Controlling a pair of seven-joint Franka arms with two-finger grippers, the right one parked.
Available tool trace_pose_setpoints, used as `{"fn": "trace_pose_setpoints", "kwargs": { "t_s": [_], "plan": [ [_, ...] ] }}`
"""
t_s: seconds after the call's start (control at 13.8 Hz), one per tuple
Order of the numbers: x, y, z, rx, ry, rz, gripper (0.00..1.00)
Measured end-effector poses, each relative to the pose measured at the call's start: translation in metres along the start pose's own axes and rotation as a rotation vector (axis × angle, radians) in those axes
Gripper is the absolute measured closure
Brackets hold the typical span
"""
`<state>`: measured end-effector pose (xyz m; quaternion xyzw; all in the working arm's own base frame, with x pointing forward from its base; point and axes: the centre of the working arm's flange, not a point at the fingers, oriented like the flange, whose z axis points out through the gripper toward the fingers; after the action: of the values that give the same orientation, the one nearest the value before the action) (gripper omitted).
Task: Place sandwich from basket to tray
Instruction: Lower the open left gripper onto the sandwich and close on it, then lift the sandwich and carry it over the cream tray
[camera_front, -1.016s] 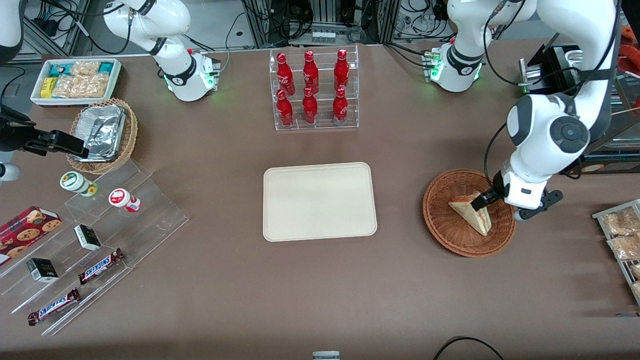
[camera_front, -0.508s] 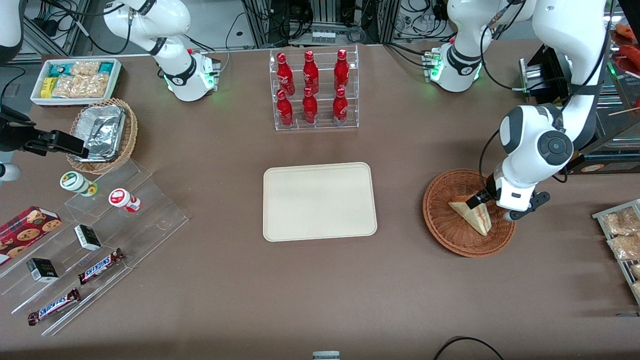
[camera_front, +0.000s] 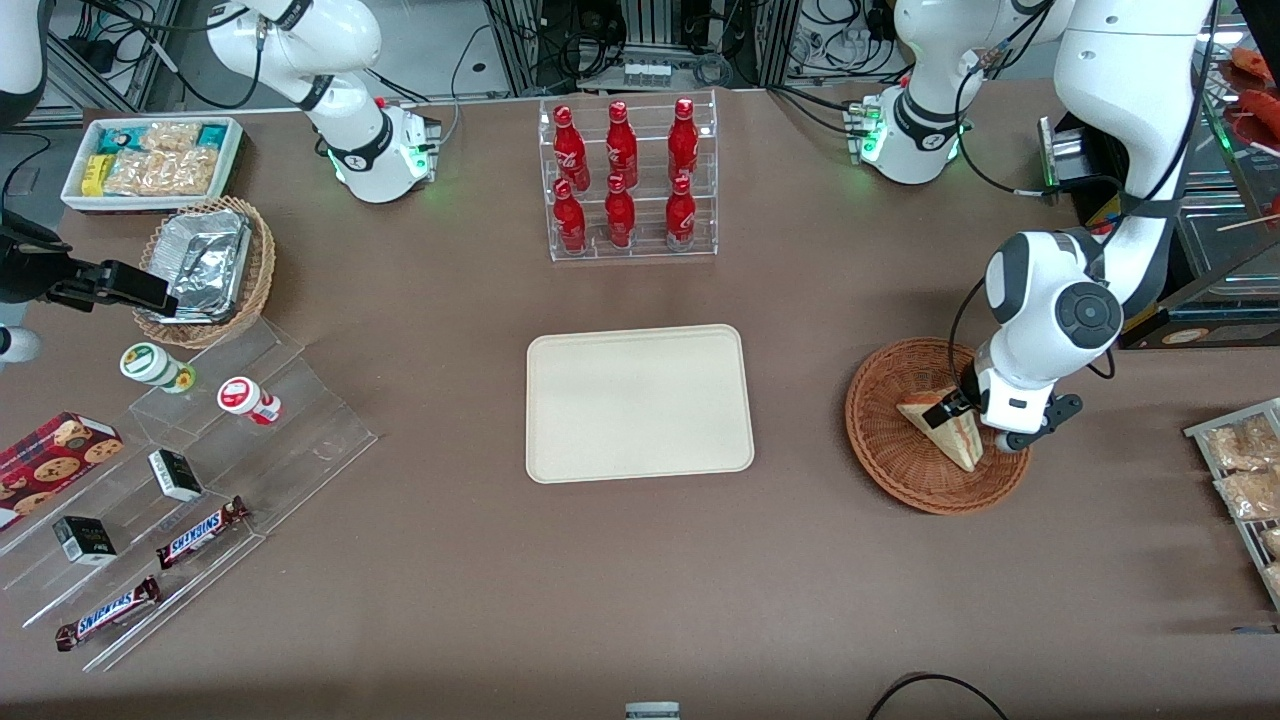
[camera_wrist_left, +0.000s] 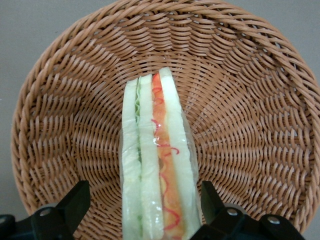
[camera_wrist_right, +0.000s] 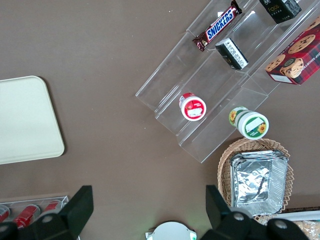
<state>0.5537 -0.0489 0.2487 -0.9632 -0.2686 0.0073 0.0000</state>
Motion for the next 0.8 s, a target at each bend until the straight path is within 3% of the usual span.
{"fn": "trace_pose_setpoints", "kwargs": {
  "t_s": [0.36,0.58,0.8],
  "plan": [
    [0.004,0.015,-0.014,-0.014,0.018,0.009,0.59],
    [0.012,0.034,-0.052,0.013,-0.012,0.028,0.72],
    [0.021,0.050,-0.114,0.038,0.018,0.065,0.83]
  ]
}}
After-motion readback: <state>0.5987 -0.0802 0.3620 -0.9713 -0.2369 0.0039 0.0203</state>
